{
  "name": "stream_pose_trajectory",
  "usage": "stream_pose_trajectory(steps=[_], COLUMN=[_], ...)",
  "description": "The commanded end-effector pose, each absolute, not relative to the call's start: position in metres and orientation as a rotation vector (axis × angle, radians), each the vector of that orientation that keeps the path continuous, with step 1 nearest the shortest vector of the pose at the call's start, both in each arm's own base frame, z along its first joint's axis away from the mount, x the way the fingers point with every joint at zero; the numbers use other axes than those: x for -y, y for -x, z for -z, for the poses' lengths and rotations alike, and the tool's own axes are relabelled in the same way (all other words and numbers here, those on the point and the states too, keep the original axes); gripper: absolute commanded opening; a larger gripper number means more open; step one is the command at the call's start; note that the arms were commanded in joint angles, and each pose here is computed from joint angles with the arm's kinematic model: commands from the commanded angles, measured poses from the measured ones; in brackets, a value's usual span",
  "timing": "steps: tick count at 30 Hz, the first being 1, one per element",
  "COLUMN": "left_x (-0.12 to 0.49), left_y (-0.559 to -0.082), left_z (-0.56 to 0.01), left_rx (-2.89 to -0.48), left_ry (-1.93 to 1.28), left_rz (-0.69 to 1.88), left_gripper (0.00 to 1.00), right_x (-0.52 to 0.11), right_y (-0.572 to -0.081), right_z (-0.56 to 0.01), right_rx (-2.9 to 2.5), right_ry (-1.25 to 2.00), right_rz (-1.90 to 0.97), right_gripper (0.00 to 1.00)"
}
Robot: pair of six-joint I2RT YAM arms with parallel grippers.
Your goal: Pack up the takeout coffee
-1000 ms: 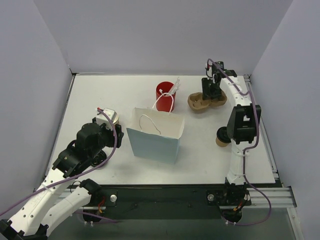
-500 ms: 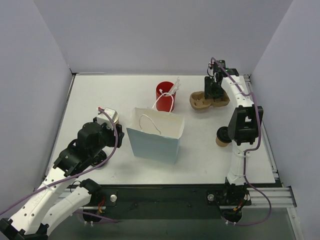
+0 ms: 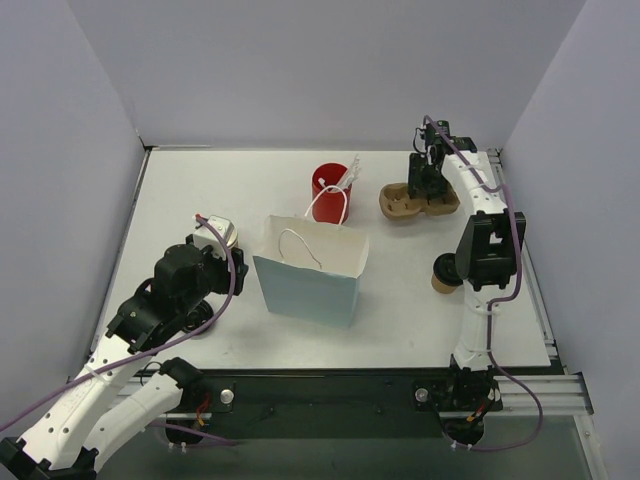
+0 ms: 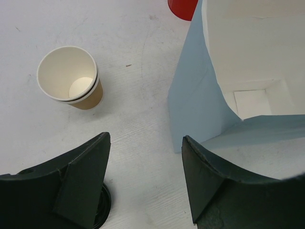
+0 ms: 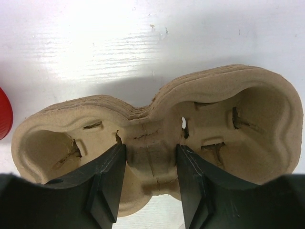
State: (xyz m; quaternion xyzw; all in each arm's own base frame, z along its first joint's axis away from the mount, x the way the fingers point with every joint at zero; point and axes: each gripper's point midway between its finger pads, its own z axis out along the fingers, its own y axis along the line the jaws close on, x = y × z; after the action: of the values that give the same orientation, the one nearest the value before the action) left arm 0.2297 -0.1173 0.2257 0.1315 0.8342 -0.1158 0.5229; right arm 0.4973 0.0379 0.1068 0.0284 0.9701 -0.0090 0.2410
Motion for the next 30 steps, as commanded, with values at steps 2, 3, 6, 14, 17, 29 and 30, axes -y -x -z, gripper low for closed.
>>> stream_pose_trajectory(steps=[2, 3, 6, 14, 17, 29, 30], left_x=[0.121, 0.121, 0.12, 0.122, 0.121, 0.109, 0.111], left_y=[-0.236, -0.235, -0.235, -0.236, -0.237, -0.255, -0.257], left_z=[-0.241, -0.242, -0.242, -0.242, -0.243, -0.306, -0.321], left_rx=[-1.936, -1.936, -1.933, -1.935, -1.934, -1.926, -1.903], left_ry=[-0.298, -0.297, -0.295, -0.298, -0.286, -0.091, -0.086], left_rz=[0.309, 0.308, 0.308, 0.311, 0.305, 0.251, 0.265], left_gripper=[0.71, 0.71, 0.71, 0.71, 0.71, 0.71, 0.72], right_x=[-0.04, -0.041, -0.044, -0.044, -0.041, -0.051, -0.052], right_y=[-0.492, -0.492, -0.492, -0.49, -0.493, -0.45, -0.443], right_z=[-0.143, -0.142, -0.125, -0.115, -0.134, -0.215, -0.23], right_rx=[-2.593, -2.594, -2.63, -2.655, -2.611, -2.478, -2.447], right_ry=[-0.121, -0.125, -0.146, -0.124, -0.121, -0.173, -0.183], right_rz=[0.038, 0.029, 0.014, 0.033, 0.033, -0.099, -0.122], right_gripper=[0.47, 0.47, 0.47, 0.44, 0.43, 0.42, 0.42])
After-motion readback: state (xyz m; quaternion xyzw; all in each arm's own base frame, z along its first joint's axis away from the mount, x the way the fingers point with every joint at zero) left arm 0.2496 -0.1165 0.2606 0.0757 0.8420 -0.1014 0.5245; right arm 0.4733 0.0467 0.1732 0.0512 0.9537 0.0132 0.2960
